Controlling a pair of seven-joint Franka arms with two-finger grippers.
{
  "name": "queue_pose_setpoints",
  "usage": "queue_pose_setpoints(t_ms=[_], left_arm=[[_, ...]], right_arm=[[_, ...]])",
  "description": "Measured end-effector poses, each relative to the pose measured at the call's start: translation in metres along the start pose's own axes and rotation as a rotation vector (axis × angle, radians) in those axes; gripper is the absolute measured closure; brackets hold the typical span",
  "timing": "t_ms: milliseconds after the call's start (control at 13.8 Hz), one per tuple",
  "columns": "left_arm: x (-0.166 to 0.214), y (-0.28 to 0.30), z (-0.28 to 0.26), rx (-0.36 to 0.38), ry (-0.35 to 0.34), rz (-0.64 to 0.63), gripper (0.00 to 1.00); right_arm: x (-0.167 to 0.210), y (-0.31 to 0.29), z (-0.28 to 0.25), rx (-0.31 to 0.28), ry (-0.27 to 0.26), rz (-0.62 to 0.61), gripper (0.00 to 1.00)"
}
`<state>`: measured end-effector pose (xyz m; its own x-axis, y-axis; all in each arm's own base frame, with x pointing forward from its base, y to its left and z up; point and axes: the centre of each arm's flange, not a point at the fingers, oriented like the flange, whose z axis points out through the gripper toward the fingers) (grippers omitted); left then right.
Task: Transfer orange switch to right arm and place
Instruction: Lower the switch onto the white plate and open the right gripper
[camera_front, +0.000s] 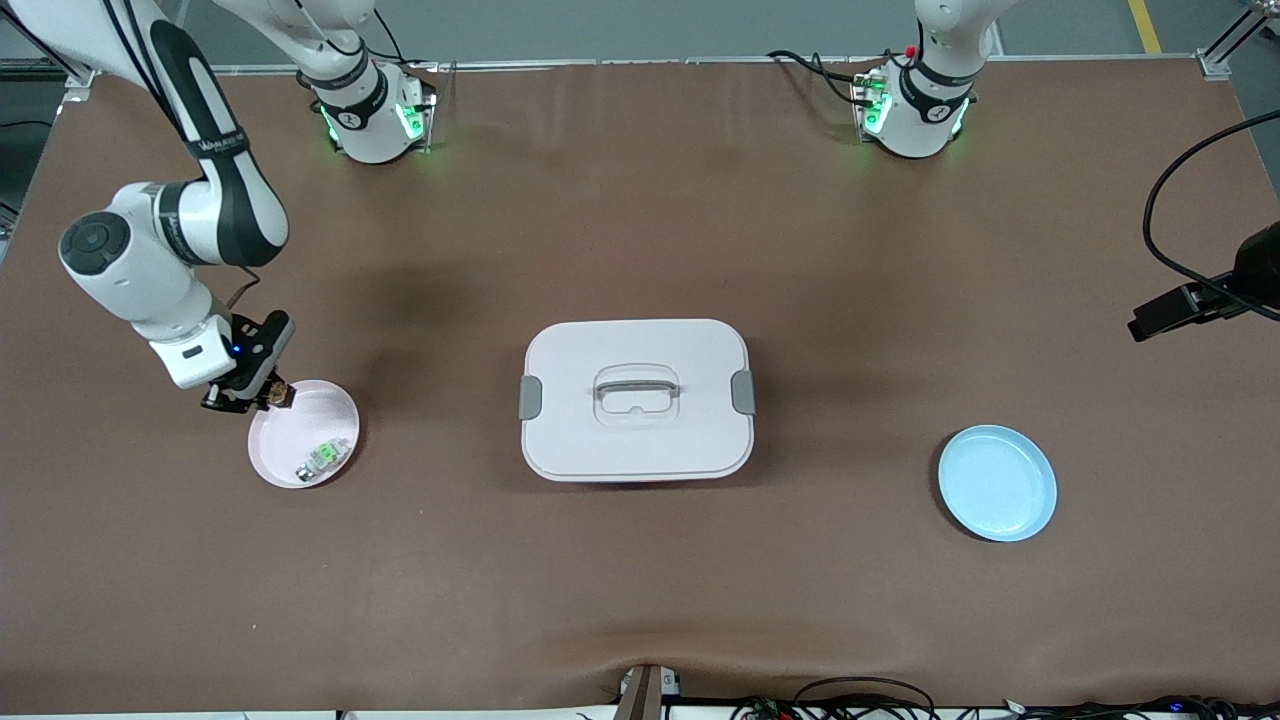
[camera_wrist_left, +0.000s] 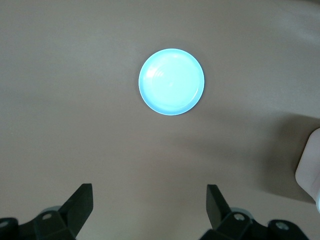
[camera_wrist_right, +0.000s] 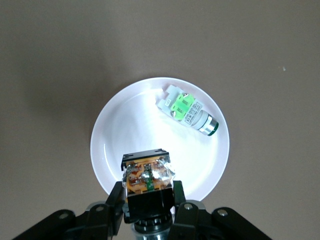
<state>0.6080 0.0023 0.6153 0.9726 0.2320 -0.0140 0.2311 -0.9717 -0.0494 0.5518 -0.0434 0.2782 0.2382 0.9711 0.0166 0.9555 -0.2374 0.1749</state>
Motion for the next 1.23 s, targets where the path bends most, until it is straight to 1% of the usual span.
queue_pose_setpoints(t_ms=[217,433,650,939,1228], left_arm=[[-0.004,0.002,-0.006,0.003,0.011,0.004,0.00],[-0.013,0.012,-0.018,0.006,0.027,0.011,0.00],[-0.022,0.008,-0.023,-0.039,0.009,0.002,0.00],[-0.038,-0.001,-0.026,-0.016,0.006,0.081,0.00],[-0.052,-0.001,-0.030,-0.011,0.012,0.106,0.00]], right_arm=[[-0.004,-0.002,0.029,0.001,0.015,0.000,0.58],[-0.005,-0.003,0.049,-0.014,0.030,0.003,0.58],[-0.010,-0.003,0.068,-0.021,0.039,0.010,0.58],[-0.011,0.003,0.076,-0.030,0.053,0.009,0.58],[-0.014,0.007,0.087,-0.019,0.091,0.010,0.58]])
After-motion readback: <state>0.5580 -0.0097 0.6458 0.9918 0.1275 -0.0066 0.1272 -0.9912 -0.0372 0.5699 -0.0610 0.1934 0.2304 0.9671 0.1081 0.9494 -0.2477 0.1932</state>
